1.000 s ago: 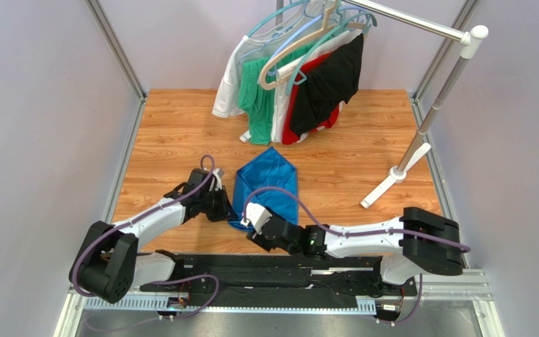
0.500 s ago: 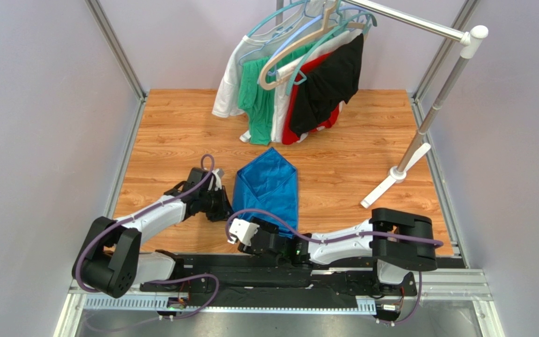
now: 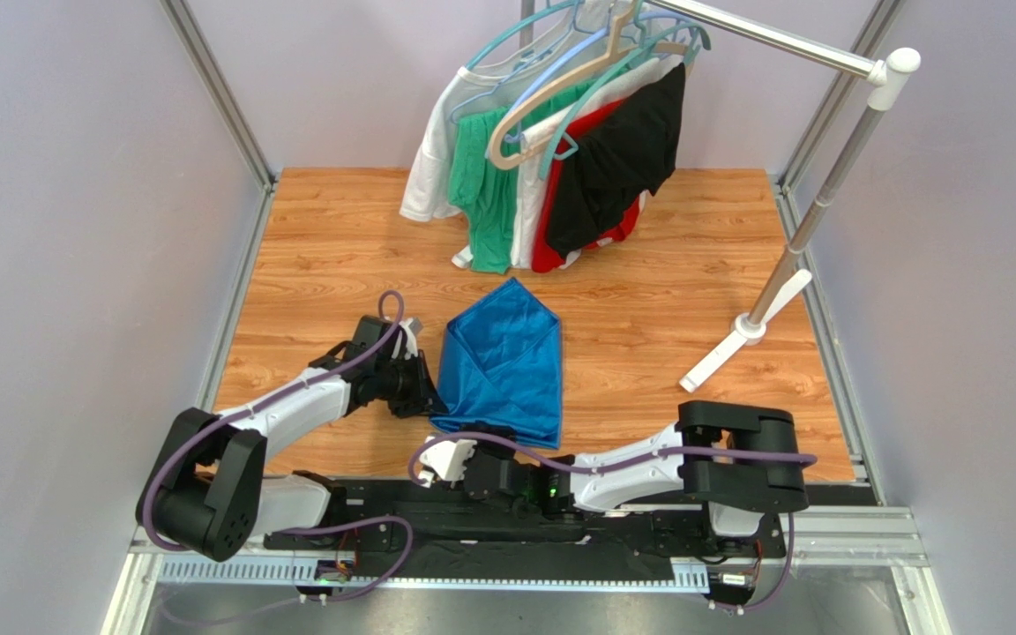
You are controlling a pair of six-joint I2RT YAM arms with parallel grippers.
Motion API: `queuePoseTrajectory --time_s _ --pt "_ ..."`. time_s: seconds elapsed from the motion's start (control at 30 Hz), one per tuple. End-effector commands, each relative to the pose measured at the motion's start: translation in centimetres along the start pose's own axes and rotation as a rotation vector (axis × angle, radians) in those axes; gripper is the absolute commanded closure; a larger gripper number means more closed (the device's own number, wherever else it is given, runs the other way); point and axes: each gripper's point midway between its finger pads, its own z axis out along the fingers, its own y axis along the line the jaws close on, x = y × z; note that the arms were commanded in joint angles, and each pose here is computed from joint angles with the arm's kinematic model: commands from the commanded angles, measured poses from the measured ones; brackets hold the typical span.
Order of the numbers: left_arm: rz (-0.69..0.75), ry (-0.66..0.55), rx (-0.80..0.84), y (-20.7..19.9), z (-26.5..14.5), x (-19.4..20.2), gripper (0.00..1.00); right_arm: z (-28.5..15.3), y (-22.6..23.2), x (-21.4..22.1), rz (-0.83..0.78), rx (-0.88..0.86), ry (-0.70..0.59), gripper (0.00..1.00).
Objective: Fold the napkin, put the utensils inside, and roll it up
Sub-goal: Roll the napkin with the utensil
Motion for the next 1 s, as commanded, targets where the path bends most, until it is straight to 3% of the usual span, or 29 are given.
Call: queuePoseTrajectory --time_s 0.0,0.2,0.97 --pt "0.025 0.003 0.002 -0.3 -0.4 -0.5 1.00 -0.8 -1.1 -3.4 -0.007 0.040 -0.083 0.44" --pt "0.027 0.004 0.005 -0.4 -0.4 -0.5 1.00 0.2 -1.1 -2.3 0.041 0.031 -0.054 0.39" --pt "0.023 0.001 0.010 -0.5 -0.5 -0.6 1.00 2.6 -0.9 1.1 0.094 -0.043 0.040 0.40"
